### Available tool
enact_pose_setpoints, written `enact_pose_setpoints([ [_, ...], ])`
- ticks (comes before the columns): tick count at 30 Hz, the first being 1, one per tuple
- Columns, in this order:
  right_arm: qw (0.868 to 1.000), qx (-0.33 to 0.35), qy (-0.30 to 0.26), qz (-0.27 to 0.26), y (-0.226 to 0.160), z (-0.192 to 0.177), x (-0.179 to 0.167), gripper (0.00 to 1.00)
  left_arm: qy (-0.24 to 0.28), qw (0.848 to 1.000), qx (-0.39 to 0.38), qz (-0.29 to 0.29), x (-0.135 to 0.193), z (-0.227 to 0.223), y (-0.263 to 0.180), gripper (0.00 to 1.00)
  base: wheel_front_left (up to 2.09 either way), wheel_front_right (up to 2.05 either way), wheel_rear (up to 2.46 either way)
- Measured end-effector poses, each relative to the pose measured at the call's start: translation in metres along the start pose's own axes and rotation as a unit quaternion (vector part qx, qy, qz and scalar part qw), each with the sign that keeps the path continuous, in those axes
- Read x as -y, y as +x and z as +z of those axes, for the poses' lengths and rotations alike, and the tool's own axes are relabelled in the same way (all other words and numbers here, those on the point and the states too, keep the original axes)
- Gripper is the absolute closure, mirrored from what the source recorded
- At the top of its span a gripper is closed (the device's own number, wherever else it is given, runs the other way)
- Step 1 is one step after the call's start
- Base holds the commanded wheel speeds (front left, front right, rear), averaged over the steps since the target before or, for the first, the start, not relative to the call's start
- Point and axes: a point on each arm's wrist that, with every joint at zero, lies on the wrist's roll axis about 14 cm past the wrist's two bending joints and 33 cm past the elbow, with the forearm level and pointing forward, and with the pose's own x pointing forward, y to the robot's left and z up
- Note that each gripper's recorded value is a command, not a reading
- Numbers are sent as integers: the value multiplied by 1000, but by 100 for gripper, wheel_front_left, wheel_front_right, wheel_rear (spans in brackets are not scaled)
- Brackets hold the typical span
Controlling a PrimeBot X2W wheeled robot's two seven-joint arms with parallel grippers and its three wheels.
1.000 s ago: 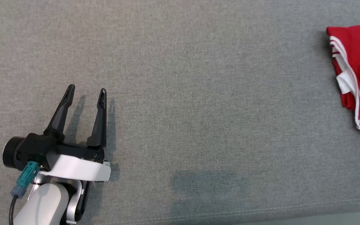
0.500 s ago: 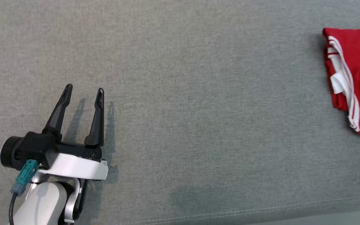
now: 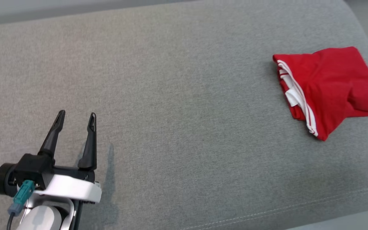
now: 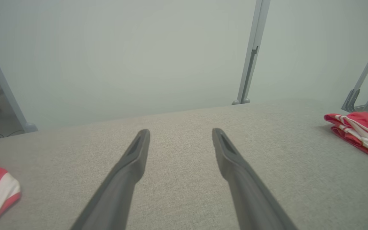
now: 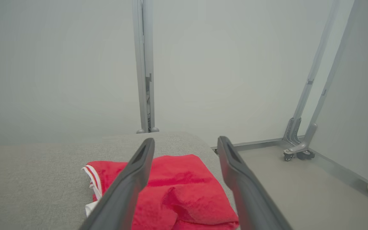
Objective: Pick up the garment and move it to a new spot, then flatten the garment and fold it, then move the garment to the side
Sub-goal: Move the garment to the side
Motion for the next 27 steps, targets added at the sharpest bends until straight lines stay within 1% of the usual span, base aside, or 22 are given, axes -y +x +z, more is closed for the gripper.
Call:
enact_pose_setpoints([
  [4, 1000, 7, 16, -5, -29, 5, -3, 0, -1, 1000, 2, -7, 11, 7, -7, 0, 0, 0, 0],
  [7, 1000, 11, 22, -4, -44, 9, -6, 0, -4, 1000, 6, -12, 16, 11, -11, 0, 0, 0, 0],
  [9, 1000, 14, 25, -3, -47, 11, -8, 0, -5, 1000, 10, -11, 17, 15, -12, 0, 0, 0, 0],
  [12, 999, 18, 31, 11, -45, 12, -20, 0, -4, 1000, 12, 3, 9, 18, -17, 0, 0, 0, 0],
  [18, 995, 27, 49, 76, -31, 15, -71, 0, 1, 998, 20, 63, -23, 25, -37, 0, 0, 0, 0],
  [23, 988, 20, 65, 142, -23, 12, -123, 0, 2, 993, 32, 117, -49, 33, -60, 0, 0, 0, 0],
  [27, 981, 5, 68, 181, -26, 7, -153, 0, 3, 987, 37, 157, -69, 36, -83, 0, 0, 0, 0],
])
